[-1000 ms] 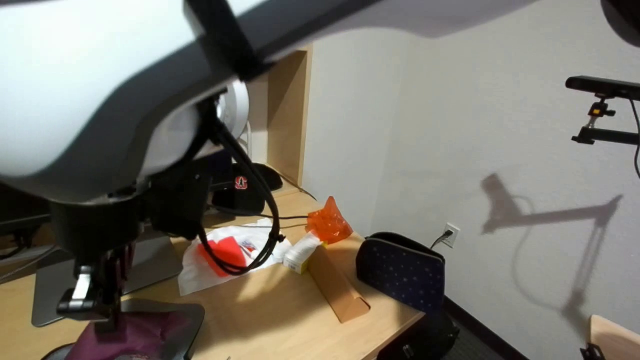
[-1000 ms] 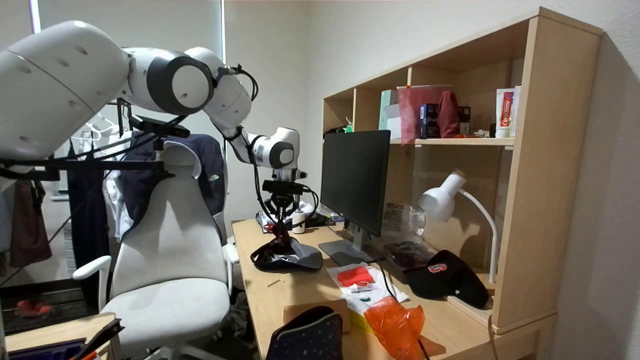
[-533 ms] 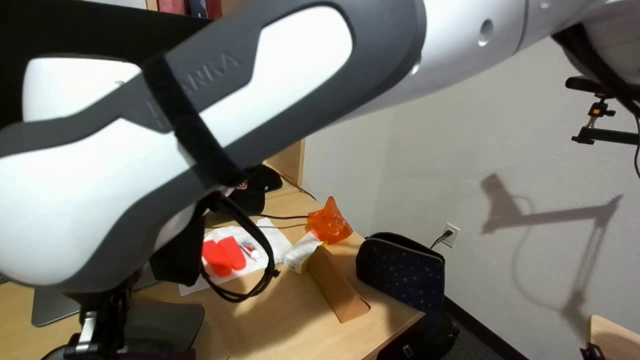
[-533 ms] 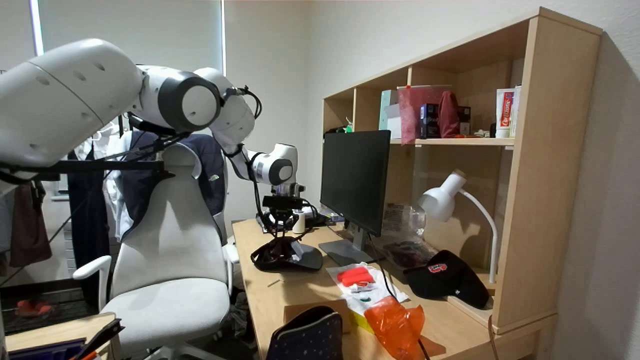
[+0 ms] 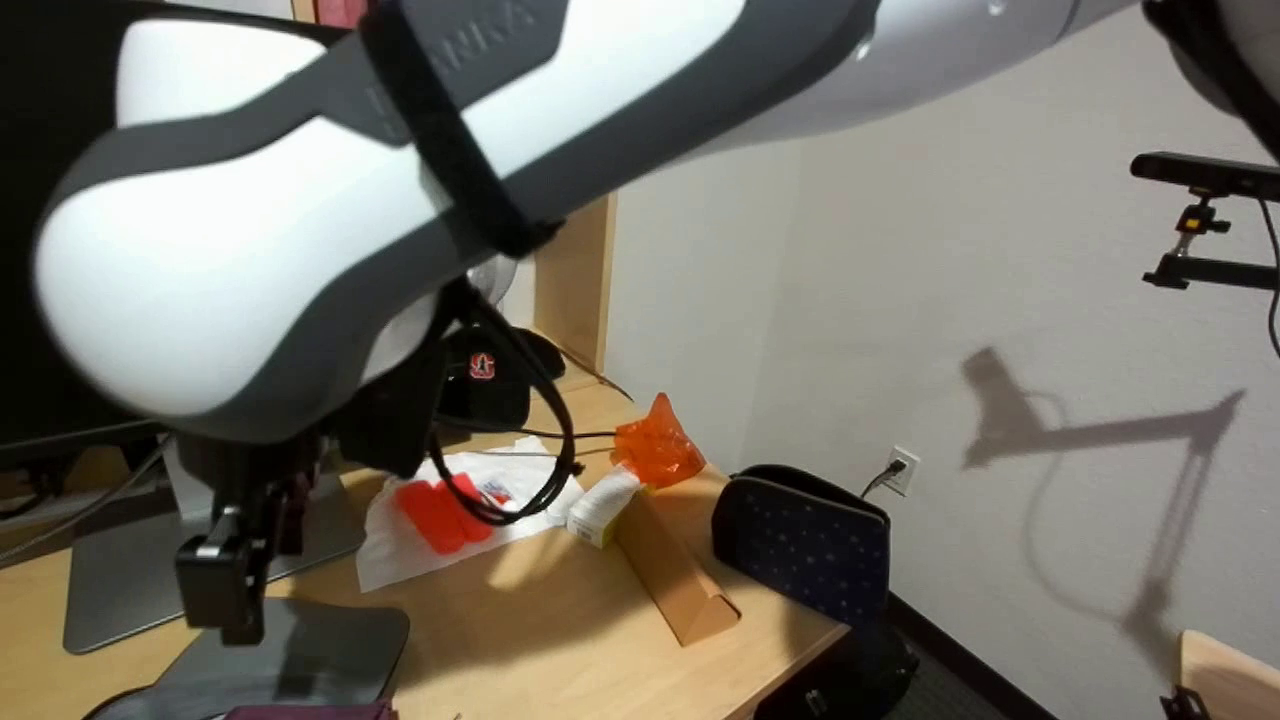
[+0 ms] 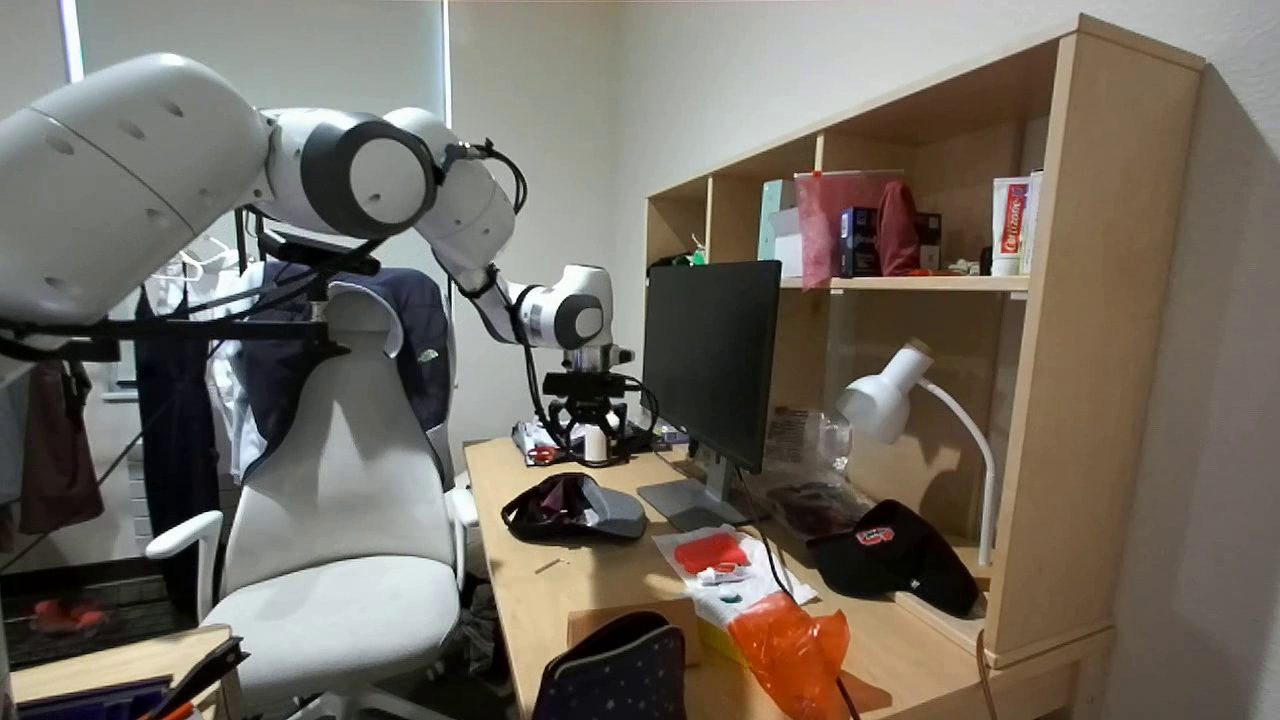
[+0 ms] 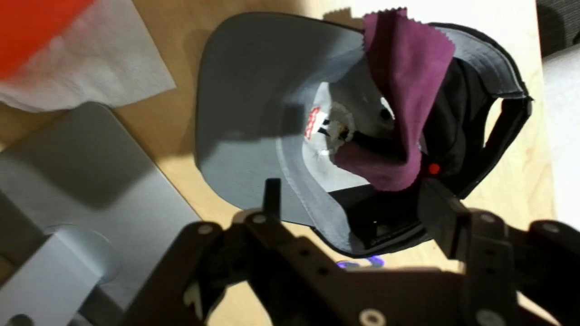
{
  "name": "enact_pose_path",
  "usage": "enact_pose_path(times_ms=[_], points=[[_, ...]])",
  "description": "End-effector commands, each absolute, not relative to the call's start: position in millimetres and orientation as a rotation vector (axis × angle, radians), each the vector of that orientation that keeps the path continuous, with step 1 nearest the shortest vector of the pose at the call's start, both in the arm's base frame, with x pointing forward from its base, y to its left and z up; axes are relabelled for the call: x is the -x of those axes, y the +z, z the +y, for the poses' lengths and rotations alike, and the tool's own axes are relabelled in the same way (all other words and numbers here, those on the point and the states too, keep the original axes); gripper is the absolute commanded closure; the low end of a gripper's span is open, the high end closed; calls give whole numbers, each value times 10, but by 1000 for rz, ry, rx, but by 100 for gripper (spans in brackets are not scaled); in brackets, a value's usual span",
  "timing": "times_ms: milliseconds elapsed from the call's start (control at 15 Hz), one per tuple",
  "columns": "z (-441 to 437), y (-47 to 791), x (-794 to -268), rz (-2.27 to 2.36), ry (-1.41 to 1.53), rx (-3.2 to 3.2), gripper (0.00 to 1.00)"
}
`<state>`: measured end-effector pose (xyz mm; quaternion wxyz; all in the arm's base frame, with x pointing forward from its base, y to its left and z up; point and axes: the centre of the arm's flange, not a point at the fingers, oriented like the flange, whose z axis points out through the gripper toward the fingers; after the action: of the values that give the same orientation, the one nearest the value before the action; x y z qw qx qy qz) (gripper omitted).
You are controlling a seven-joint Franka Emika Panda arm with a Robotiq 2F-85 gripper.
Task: Pick up the purple object and put it in the hat
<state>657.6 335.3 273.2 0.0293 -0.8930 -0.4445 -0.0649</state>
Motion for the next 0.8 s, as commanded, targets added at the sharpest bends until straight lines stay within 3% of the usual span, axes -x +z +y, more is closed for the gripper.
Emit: enact_pose_path(times_ms=[0, 333, 733], points=[[2837, 3124, -6396, -1148, -202, 2859, 0], [2304, 3465, -6095, -791, -178, 2923, 0], [1791, 3668, -5365, -384, -139, 2957, 0]])
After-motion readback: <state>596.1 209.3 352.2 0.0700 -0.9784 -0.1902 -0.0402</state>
